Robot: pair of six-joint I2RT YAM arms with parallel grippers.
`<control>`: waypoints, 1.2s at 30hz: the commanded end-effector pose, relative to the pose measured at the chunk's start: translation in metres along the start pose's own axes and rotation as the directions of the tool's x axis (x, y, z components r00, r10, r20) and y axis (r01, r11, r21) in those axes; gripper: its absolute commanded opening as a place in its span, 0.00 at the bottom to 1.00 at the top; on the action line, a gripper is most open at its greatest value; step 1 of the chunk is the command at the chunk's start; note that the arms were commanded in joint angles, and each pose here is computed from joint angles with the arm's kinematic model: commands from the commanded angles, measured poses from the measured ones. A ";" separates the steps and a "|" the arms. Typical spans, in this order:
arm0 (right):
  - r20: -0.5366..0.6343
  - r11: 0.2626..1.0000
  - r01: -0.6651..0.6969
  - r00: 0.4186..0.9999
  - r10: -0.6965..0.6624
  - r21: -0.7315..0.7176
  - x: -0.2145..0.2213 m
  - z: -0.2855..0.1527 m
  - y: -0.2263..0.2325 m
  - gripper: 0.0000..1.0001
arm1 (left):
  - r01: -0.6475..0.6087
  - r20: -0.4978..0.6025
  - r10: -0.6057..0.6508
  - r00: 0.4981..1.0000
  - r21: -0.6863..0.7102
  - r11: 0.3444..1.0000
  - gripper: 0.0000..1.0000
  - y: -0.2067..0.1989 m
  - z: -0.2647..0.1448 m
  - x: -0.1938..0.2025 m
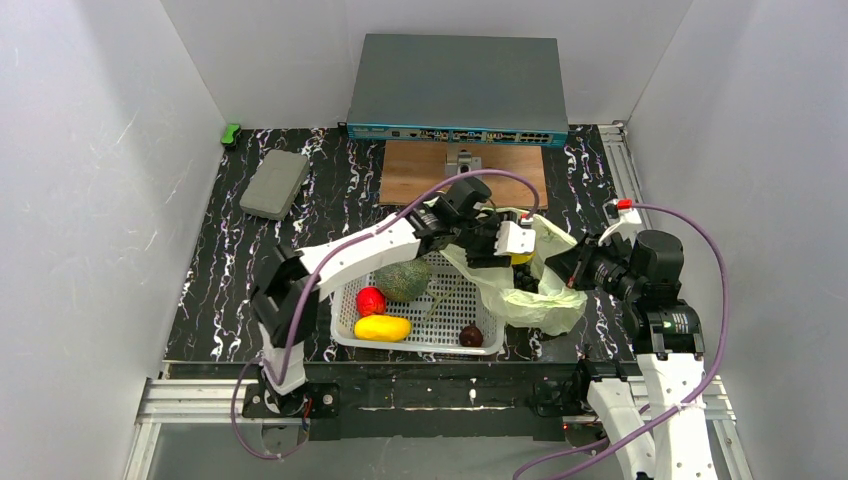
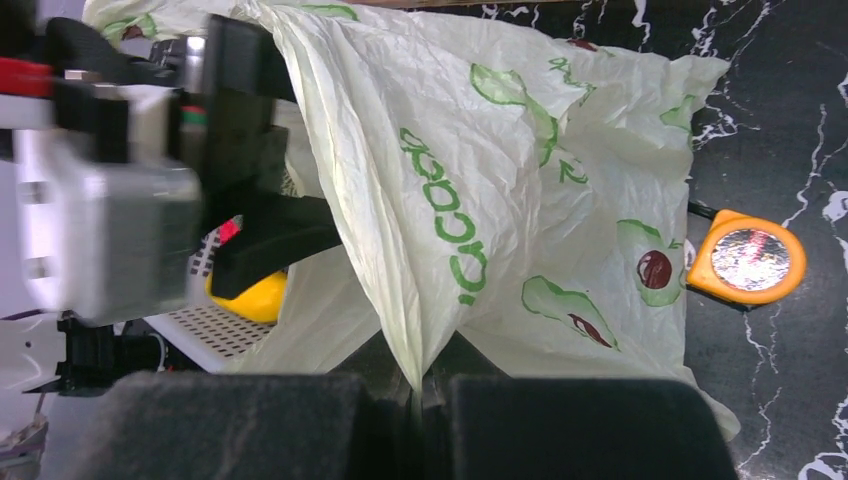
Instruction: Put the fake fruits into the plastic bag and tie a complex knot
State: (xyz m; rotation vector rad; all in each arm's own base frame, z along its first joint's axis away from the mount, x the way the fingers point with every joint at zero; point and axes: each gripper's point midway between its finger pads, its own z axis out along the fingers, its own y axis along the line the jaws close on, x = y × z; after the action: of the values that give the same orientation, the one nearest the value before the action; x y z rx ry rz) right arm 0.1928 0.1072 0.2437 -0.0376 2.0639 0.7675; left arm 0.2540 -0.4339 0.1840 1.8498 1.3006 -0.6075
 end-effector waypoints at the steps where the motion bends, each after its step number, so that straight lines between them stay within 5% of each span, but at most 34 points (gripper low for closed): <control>1: 0.104 0.997 0.067 0.992 -0.072 0.046 -0.030 -0.003 -0.003 0.01 | -0.104 0.087 0.113 0.990 -0.093 0.990 0.42 0.040 0.011 -0.022; 5: 0.101 0.996 0.062 0.993 -0.068 0.065 -0.026 -0.004 -0.007 0.01 | -0.062 0.109 0.080 0.991 -0.159 0.985 0.78 0.054 0.016 -0.025; 9: 0.092 0.995 0.051 0.994 -0.059 0.088 -0.022 -0.003 -0.012 0.01 | -0.032 0.129 0.057 0.990 -0.184 0.982 0.96 0.054 -0.007 -0.038; 16: 0.072 0.997 0.037 0.997 -0.041 0.067 -0.015 0.000 -0.012 0.01 | 0.129 0.270 -0.084 0.959 -0.153 0.980 0.98 0.032 -0.104 -0.104; 20: 0.074 0.997 0.042 0.996 -0.047 0.067 -0.015 0.000 -0.012 0.01 | 0.258 0.278 -0.217 0.936 -0.121 0.959 0.98 0.013 -0.157 -0.105; 30: 0.067 0.998 0.033 0.997 -0.036 0.050 -0.013 0.000 -0.009 0.01 | 0.531 0.052 -0.541 0.839 -0.292 0.796 0.98 -0.030 -0.259 0.026; 36: 0.063 0.998 0.041 0.997 -0.044 0.046 -0.012 -0.001 -0.008 0.01 | 0.559 -0.137 -0.597 0.791 -0.236 0.795 0.97 -0.089 -0.257 0.091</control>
State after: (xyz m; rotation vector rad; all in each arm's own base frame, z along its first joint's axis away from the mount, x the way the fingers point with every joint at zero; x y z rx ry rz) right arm 0.2007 0.0963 0.2426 -0.0092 2.0462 0.6848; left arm 0.2341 -0.1849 0.2904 1.2149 1.8797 -0.5587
